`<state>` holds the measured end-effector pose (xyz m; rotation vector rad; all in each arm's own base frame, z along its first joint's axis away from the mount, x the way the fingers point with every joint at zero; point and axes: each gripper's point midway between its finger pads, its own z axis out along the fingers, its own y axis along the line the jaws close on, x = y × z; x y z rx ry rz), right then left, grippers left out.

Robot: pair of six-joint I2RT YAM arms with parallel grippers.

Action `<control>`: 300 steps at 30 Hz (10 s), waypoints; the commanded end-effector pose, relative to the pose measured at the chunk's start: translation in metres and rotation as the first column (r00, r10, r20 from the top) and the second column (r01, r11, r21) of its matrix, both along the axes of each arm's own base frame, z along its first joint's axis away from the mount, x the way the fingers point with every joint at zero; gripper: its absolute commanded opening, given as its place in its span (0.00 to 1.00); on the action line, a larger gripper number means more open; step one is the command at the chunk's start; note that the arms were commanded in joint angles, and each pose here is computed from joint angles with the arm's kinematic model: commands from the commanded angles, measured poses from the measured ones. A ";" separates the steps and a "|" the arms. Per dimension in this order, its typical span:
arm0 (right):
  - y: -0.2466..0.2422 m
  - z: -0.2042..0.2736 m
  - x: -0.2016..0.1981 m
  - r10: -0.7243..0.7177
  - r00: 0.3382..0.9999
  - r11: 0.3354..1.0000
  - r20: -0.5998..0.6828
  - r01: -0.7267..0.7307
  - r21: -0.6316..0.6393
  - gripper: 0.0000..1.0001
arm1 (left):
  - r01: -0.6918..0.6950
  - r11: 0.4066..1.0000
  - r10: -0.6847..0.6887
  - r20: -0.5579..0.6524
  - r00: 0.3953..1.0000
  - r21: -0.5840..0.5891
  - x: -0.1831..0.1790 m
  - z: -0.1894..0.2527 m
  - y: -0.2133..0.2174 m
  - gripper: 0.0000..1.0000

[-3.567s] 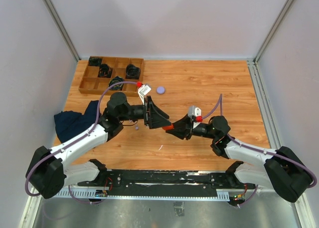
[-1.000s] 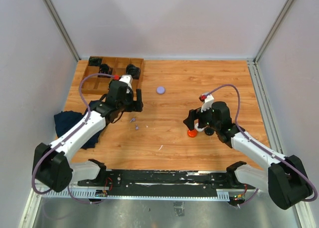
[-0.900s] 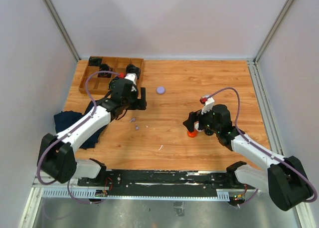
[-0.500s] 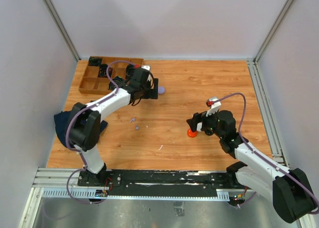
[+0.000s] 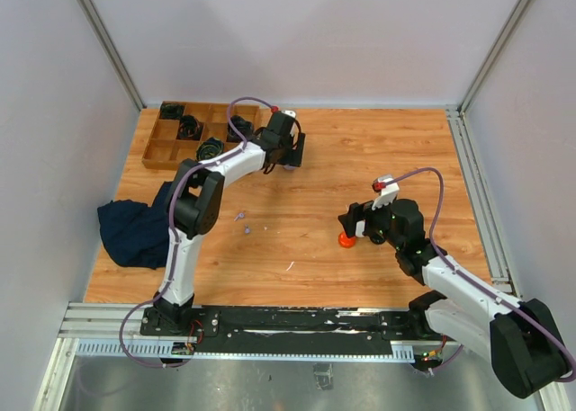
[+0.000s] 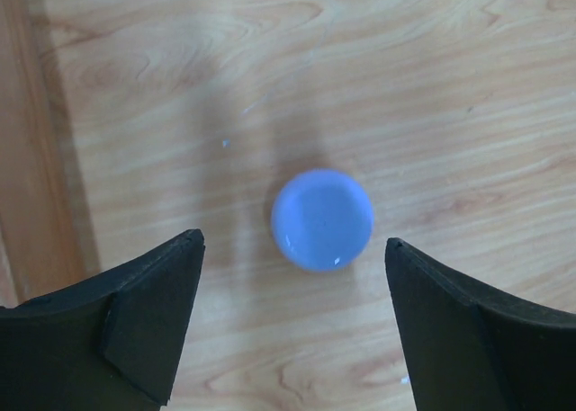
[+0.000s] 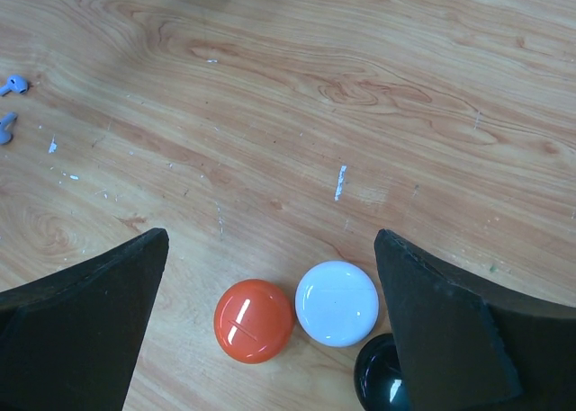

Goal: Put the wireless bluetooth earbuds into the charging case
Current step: Pick up the charging case at the center of the board, then open the charging case, then pick up the earbud from the center of the board.

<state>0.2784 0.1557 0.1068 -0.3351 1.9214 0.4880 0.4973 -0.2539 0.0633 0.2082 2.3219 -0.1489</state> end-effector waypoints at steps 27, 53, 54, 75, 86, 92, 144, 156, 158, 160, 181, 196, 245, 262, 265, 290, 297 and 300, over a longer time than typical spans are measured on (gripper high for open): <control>0.001 0.011 0.000 0.010 0.999 1.000 0.040 -0.010 0.000 0.96 | 0.313 0.949 -0.312 -0.041 0.949 0.023 -0.037 -0.017 -0.031 0.49; 0.057 0.040 -0.032 0.358 0.928 0.930 -0.102 -0.344 0.132 0.89 | 0.809 0.527 -0.841 0.296 0.453 0.260 -0.201 0.045 -0.048 0.55; 0.059 0.042 -0.034 0.372 0.921 0.924 -0.112 -0.357 0.138 0.88 | 0.810 0.512 -0.849 0.310 0.428 0.284 -0.204 0.050 -0.050 0.55; 0.097 0.075 -0.060 0.641 0.743 0.760 -0.191 -0.581 0.292 0.63 | 0.675 0.258 -0.923 0.382 -0.040 0.692 -0.266 0.124 -0.079 0.55; 0.109 0.077 -0.063 0.701 0.687 0.707 -0.191 -0.638 0.305 0.52 | 0.644 0.212 -0.930 0.355 -0.099 0.735 -0.276 0.128 -0.088 0.57; 0.113 0.074 -0.068 0.726 0.657 0.685 -0.203 -0.664 0.298 0.46 | 0.647 0.180 -0.943 0.318 -0.101 0.741 -0.278 0.123 -0.089 0.58; 0.089 0.146 -0.070 0.492 0.598 0.765 0.632 -0.644 0.013 0.01 | 0.750 0.661 -0.473 0.776 0.417 0.000 -0.290 0.230 -0.047 0.99; 0.087 0.155 -0.092 0.443 0.523 0.700 0.728 -0.709 0.083 0.01 | 0.845 0.496 -0.423 0.794 0.437 -0.201 -0.303 0.234 -0.066 0.96; 0.090 0.153 -0.094 0.462 0.520 0.683 0.719 -0.725 0.087 0.01 | 0.846 0.493 -0.423 0.793 0.439 -0.205 -0.301 0.231 -0.068 0.96; 0.090 0.153 -0.096 0.469 0.518 0.674 0.715 -0.733 0.089 0.01 | 0.841 0.499 -0.424 0.787 0.448 -0.210 -0.299 0.227 -0.069 0.96; 0.091 0.152 -0.102 0.486 0.508 0.655 0.711 -0.751 0.089 0.01 | 0.771 0.578 -0.383 0.746 0.545 -0.268 -0.267 0.211 -0.072 0.95; 0.094 0.148 -0.105 0.515 0.492 0.634 0.702 -0.770 0.074 0.01 | 0.733 0.596 -0.312 0.746 0.589 -0.329 -0.255 0.228 -0.064 0.94; 0.095 0.102 -0.069 0.489 0.626 0.734 0.608 -0.672 0.103 0.01 | -0.089 0.970 0.086 -0.024 0.996 -0.225 -0.223 0.004 0.087 0.90; 0.096 0.103 -0.071 0.499 0.617 0.723 0.609 -0.684 0.100 0.01 | -0.045 0.982 0.017 -0.152 0.988 -0.184 -0.220 -0.034 0.074 0.90; 0.096 0.104 -0.071 0.498 0.614 0.723 0.612 -0.684 0.098 0.01 | -0.027 0.987 -0.001 -0.176 0.984 -0.160 -0.218 -0.040 0.072 0.90; 0.097 0.105 -0.072 0.502 0.612 0.718 0.611 -0.689 0.100 0.01 | 0.079 0.983 -0.135 -0.363 0.922 -0.164 -0.262 -0.050 0.062 0.89; 0.097 0.106 -0.073 0.501 0.611 0.717 0.613 -0.690 0.101 0.01 | 0.081 0.981 -0.140 -0.353 0.925 -0.176 -0.267 -0.041 0.060 0.90; 0.097 0.105 -0.073 0.503 0.612 0.716 0.610 -0.690 0.102 0.01 | 0.083 0.978 -0.135 -0.281 0.950 -0.191 -0.253 -0.016 0.055 0.90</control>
